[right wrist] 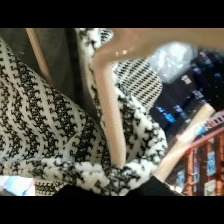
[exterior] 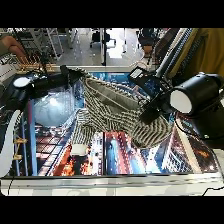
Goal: Fold the clothes and pants, and hang the long-sleeved shirts on hangers.
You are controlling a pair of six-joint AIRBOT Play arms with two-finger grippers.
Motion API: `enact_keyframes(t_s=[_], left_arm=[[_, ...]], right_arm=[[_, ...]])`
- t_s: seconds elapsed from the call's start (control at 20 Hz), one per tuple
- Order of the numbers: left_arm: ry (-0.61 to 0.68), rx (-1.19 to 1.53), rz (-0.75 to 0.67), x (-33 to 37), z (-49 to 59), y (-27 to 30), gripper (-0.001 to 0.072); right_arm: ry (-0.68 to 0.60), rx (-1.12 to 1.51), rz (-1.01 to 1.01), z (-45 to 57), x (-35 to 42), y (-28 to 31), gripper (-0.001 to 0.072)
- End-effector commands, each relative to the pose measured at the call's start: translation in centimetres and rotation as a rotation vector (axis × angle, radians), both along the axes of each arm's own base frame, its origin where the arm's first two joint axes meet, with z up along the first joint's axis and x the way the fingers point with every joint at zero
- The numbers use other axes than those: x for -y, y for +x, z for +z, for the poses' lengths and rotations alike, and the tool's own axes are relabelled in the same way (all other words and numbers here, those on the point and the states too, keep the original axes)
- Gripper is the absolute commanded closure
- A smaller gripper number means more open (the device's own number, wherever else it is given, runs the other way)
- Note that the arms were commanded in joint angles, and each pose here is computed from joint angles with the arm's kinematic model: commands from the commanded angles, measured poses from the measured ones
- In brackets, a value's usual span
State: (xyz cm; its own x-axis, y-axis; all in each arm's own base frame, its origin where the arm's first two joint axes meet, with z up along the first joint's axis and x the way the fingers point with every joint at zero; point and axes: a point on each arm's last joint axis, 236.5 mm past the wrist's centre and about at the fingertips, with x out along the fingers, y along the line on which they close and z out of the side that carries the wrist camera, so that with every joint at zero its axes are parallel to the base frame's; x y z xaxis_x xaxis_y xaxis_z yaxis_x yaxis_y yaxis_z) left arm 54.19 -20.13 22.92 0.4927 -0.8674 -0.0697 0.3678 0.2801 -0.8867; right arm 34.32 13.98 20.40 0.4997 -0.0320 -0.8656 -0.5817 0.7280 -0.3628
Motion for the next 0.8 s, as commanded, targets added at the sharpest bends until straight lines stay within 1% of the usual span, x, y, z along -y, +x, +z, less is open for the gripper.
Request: enact_keyframes(t_s=[0.0,0.1,0.2,0.35,0.4,0.5,0.6,0.75], left_arm=[[0.075,-0.044,-0.091,0.2,-1.4,-2.1,0.0688],[0.076,-0.051,-0.139,0.6,-1.4,-3.2,0.0687],[0.051,-0.051,-0.188,1.2,-0.7,-4.3,0.0688],[0.037,-0.041,-0.207,1.2,0.1,-4.9,0.0687],[0.037,-0.036,-0.206,1.1,0.4,-5.1,0.0687],[0.041,-0.027,-0.234,1.2,0.9,-6.0,0.0687],[0.056,-0.018,-0.312,1.9,1.1,-8.0,0.0687],[0.068,-0.002,-0.392,2.9,1.9,-10.5,0.0687]], right_arm=[[-0.104,0.093,-0.065,0.8,2.7,2.0,0.0669],[-0.181,0.108,-0.05,1.1,3.9,2.4,0.0669],[-0.273,0.046,0.042,-0.1,4.3,1.9,0.0669],[-0.37,-0.042,0.139,-2.9,4.6,1.5,0.0669],[-0.399,-0.069,0.145,-4.2,5.0,1.4,0.0669],[-0.461,-0.09,0.107,-6.4,6.2,1.5,0.067],[-0.45,-0.064,-0.011,-8.1,6.9,2.1,0.067],[-0.466,-0.134,-0.044,-10.4,6.8,1.8,0.067]])
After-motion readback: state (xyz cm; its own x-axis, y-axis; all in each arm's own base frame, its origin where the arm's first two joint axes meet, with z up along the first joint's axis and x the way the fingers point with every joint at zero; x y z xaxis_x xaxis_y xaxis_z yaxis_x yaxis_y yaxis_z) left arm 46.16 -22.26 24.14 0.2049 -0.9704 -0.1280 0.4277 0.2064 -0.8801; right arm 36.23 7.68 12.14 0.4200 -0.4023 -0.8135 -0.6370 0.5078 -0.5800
